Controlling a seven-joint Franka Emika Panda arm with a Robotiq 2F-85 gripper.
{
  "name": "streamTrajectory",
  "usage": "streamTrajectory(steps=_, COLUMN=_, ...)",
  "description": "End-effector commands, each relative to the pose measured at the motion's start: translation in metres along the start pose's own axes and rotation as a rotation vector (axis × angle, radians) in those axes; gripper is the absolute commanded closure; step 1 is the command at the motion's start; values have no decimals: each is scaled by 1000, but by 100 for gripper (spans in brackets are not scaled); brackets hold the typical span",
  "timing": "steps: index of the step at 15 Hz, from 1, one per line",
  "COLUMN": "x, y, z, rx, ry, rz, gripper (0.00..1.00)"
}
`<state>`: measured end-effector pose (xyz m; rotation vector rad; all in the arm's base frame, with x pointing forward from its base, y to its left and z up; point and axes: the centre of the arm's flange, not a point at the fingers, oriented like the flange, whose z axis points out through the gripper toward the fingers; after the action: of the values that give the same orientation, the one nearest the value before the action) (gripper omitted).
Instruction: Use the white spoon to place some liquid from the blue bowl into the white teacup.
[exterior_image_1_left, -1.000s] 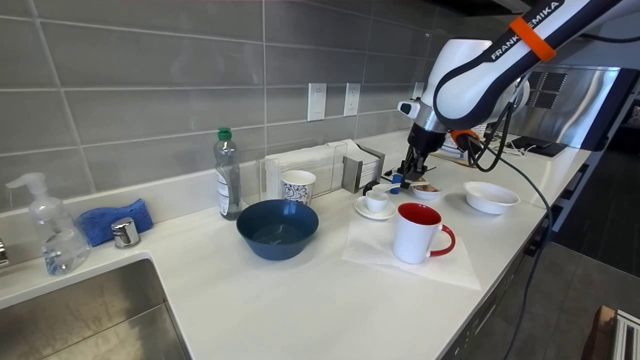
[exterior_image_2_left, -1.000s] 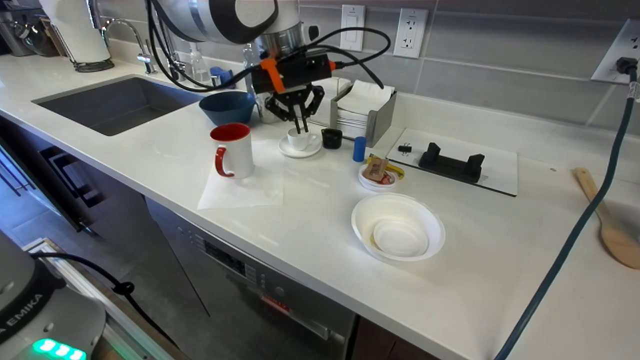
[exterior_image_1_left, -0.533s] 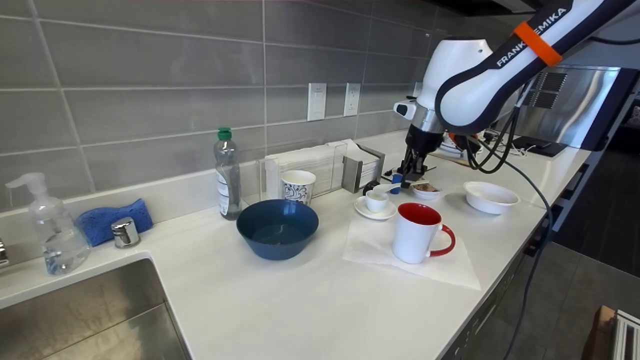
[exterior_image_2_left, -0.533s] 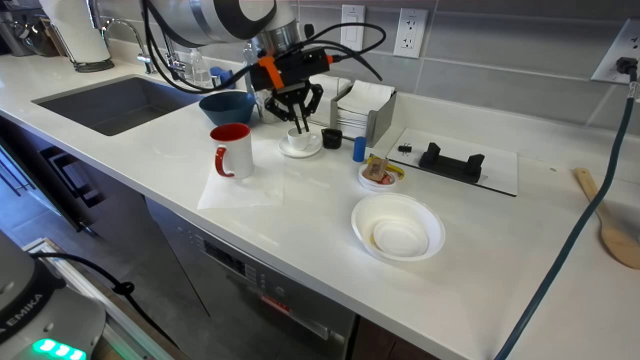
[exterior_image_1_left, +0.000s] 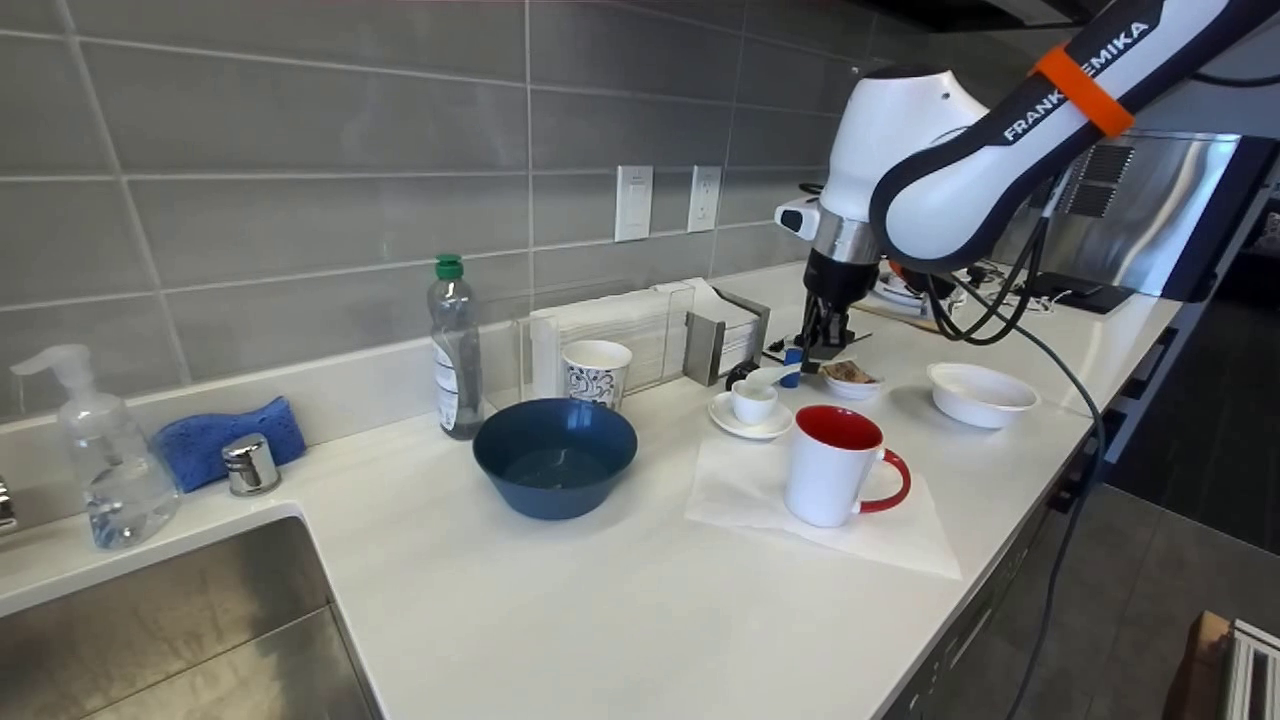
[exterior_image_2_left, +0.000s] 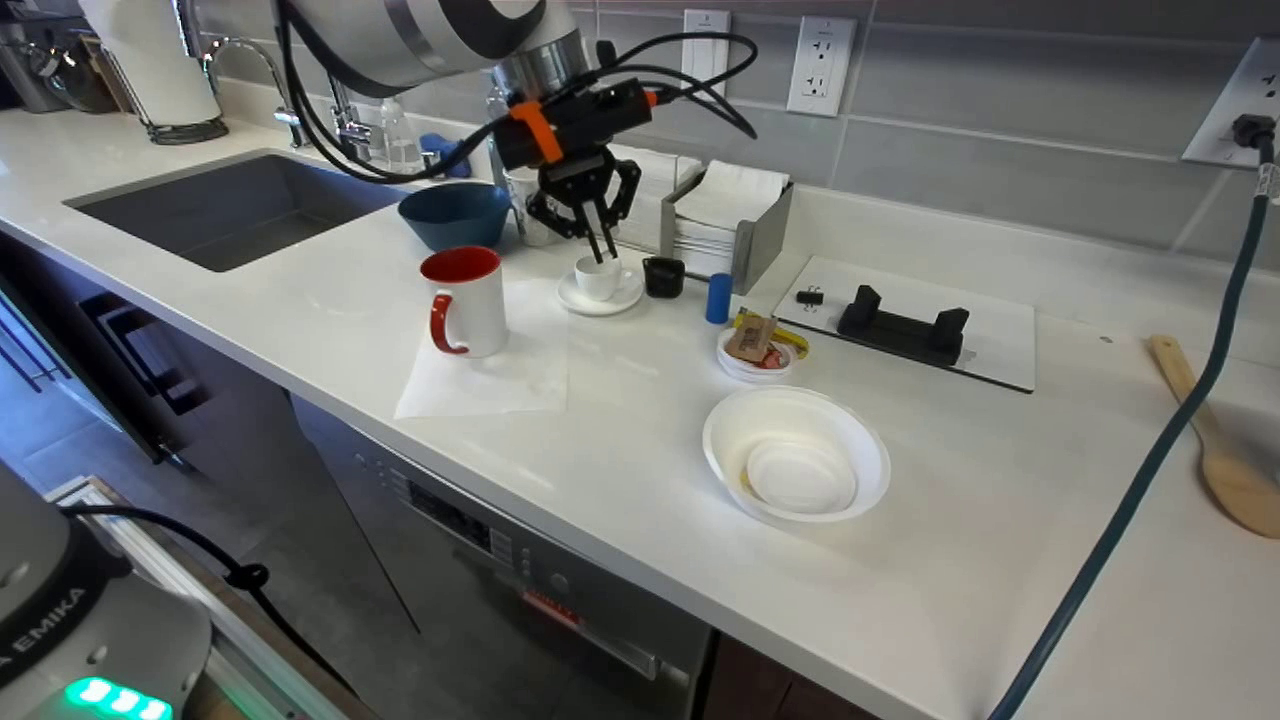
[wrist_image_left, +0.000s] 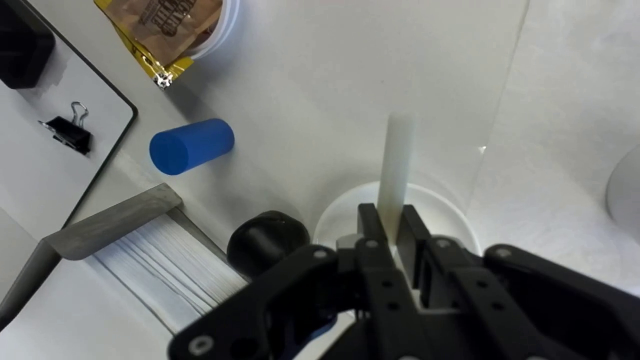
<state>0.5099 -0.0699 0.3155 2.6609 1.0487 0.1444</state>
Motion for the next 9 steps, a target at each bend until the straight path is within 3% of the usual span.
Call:
streamTrajectory(steps=1, x=15, y=-4, z=-2, rx=-28, ry=-47, rz=-25, gripper=97)
streamTrajectory(steps=9, x=25, y=-12, z=-8, rx=-98, ry=-114, rz=-86, gripper=97)
